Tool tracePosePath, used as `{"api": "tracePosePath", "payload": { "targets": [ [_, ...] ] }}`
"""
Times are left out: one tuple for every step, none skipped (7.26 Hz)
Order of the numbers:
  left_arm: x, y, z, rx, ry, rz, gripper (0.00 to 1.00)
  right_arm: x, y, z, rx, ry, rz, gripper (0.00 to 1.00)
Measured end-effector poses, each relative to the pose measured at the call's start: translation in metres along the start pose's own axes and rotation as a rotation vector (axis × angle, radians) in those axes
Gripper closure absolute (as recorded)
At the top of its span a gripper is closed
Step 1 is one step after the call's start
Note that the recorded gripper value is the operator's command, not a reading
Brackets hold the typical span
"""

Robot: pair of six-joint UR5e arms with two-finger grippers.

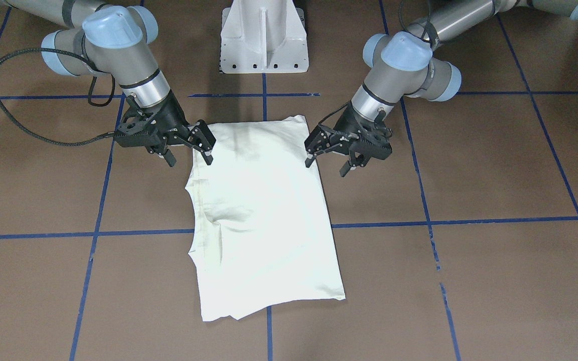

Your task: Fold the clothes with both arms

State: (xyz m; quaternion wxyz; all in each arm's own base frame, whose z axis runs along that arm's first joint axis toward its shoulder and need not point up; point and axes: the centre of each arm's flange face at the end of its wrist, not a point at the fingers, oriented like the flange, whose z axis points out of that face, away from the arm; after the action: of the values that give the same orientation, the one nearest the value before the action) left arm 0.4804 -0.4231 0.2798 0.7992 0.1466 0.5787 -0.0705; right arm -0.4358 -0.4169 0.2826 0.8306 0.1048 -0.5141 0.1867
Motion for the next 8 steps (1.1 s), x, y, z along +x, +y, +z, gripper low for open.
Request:
{"api": "tracePosePath", "payload": {
  "targets": [
    [-0.001, 0.043, -0.004, -0.024, 0.006, -0.070, 0.37, 0.008, 0.015, -0.009, 0.018, -0.019, 0.067, 0.00],
    [-0.002, 0.080, 0.000, -0.039, -0.009, -0.161, 0.39, 0.011, 0.024, -0.013, 0.032, -0.027, 0.106, 0.00],
    [-0.002, 0.109, 0.008, -0.043, -0.036, -0.251, 0.39, 0.012, 0.029, -0.013, 0.041, -0.030, 0.121, 0.00],
    [-0.001, 0.128, 0.013, -0.040, -0.057, -0.319, 0.39, 0.013, 0.031, -0.013, 0.047, -0.030, 0.125, 0.00],
    [0.000, 0.142, 0.017, -0.040, -0.068, -0.361, 0.38, 0.013, 0.032, -0.013, 0.049, -0.029, 0.126, 0.00],
    [0.001, 0.150, 0.019, -0.039, -0.073, -0.377, 0.38, 0.015, 0.032, -0.012, 0.050, -0.027, 0.127, 0.00],
    [0.002, 0.153, 0.020, -0.040, -0.074, -0.382, 0.38, 0.016, 0.033, -0.012, 0.050, -0.024, 0.127, 0.00],
    [0.004, 0.155, 0.021, -0.041, -0.073, -0.384, 0.38, 0.016, 0.033, -0.011, 0.050, -0.024, 0.127, 0.00]
  ]
}}
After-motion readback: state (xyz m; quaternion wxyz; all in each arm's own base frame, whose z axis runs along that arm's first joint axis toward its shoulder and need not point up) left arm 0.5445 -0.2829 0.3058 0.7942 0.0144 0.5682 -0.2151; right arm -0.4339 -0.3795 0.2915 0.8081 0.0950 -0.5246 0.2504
